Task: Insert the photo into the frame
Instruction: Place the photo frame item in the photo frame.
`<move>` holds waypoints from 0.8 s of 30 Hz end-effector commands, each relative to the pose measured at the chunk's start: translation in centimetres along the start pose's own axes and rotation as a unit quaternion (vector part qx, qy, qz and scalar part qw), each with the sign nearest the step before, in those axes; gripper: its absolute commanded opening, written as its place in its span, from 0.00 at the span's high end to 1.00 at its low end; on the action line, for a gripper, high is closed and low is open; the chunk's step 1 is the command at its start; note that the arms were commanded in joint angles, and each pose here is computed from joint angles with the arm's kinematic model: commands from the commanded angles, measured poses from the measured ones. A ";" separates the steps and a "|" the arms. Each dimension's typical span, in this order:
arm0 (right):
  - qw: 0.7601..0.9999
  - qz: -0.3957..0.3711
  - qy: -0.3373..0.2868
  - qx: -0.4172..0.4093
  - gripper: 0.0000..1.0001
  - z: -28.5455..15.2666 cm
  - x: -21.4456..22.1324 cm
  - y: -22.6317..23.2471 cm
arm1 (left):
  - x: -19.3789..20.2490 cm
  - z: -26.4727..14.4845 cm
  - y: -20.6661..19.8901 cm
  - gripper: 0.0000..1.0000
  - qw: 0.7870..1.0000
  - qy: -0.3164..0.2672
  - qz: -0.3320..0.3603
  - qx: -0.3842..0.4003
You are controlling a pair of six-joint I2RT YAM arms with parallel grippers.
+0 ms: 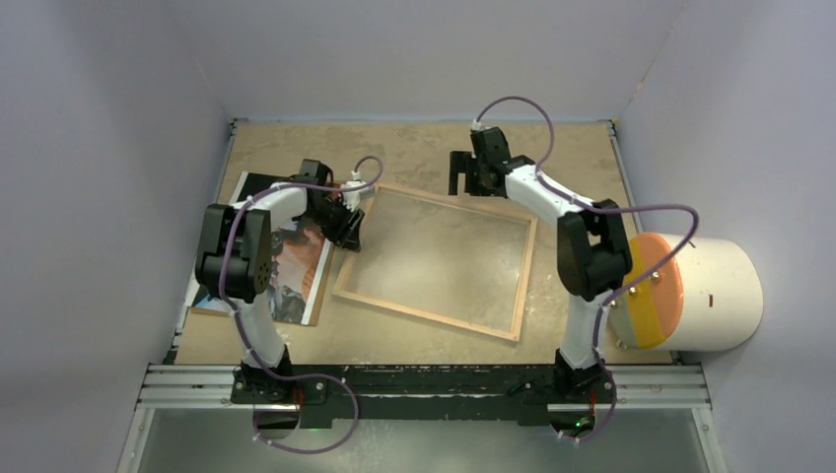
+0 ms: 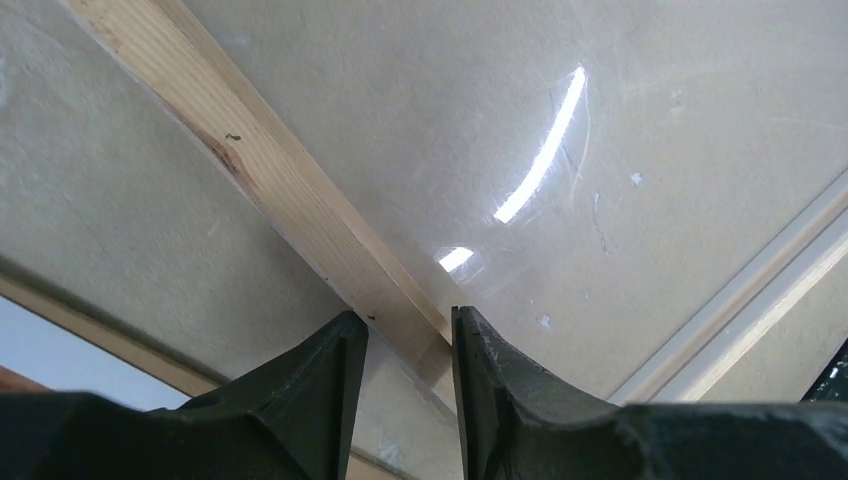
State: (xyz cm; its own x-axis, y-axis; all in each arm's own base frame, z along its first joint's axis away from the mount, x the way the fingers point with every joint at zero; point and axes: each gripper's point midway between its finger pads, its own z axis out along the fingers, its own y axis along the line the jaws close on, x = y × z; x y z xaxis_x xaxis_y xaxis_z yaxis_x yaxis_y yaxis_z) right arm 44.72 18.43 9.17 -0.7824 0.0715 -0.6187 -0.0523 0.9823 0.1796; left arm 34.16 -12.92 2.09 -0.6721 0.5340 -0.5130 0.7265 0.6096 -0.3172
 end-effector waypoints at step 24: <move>0.967 0.237 0.088 -0.014 0.14 -4.5 15.6 -8.1 | -17.4 1.9 8.4 0.39 0.983 -0.012 0.129 -0.126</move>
State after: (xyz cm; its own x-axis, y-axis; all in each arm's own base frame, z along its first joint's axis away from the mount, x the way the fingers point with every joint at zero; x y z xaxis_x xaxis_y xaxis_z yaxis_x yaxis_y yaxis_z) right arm 34.88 10.90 3.25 -0.8122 0.3926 -0.4314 0.2035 0.8838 0.4213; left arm 51.55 -19.46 3.24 -0.4782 0.6776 -0.5588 0.8239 0.5664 -0.0184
